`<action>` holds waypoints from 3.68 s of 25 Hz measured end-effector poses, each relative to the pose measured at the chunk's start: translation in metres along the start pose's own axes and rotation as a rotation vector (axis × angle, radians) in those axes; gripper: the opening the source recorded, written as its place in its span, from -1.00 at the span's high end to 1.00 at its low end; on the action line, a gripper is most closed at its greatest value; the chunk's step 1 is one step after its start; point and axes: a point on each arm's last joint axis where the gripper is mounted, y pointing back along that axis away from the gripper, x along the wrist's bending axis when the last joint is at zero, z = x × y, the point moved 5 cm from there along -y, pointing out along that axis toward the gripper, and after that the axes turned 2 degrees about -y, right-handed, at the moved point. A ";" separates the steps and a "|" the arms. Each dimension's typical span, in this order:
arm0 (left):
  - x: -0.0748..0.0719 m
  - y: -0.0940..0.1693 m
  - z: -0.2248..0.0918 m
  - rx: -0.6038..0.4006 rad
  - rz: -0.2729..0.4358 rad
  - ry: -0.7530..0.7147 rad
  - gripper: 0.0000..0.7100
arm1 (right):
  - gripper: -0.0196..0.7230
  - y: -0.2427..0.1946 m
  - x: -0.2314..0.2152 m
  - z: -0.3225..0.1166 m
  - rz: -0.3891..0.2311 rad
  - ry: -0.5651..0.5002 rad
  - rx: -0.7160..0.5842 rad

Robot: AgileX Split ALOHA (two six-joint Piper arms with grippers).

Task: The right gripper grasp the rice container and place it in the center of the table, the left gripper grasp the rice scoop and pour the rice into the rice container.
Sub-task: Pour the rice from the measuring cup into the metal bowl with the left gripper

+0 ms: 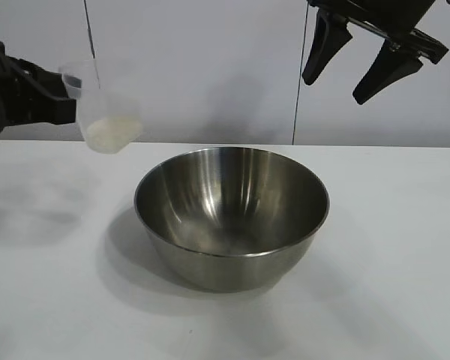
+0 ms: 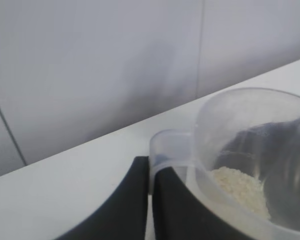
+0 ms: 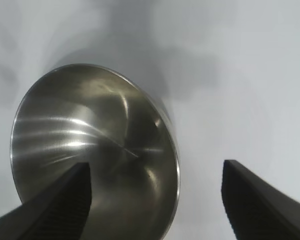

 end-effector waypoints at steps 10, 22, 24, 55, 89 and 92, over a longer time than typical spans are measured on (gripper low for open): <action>-0.045 -0.021 0.024 -0.010 -0.155 -0.187 0.97 | -0.41 0.000 0.000 0.000 0.000 0.000 -0.002; -0.042 -0.053 0.025 0.101 -0.160 -0.710 0.97 | -0.41 0.000 0.000 0.001 -0.001 0.000 -0.007; -0.050 -0.056 0.031 0.116 -0.177 -0.818 0.97 | -0.41 0.000 0.000 0.001 -0.001 0.000 -0.007; -0.092 -0.077 0.054 -0.089 -0.055 -1.713 0.97 | -0.41 0.000 0.001 0.001 0.006 -0.003 -0.010; -0.093 -0.086 0.052 -0.025 0.136 -2.141 0.98 | -0.41 0.000 0.001 0.004 0.007 -0.002 -0.031; -0.087 -0.086 0.048 0.032 0.137 -2.052 0.98 | -0.41 0.000 0.001 0.004 0.007 -0.002 -0.031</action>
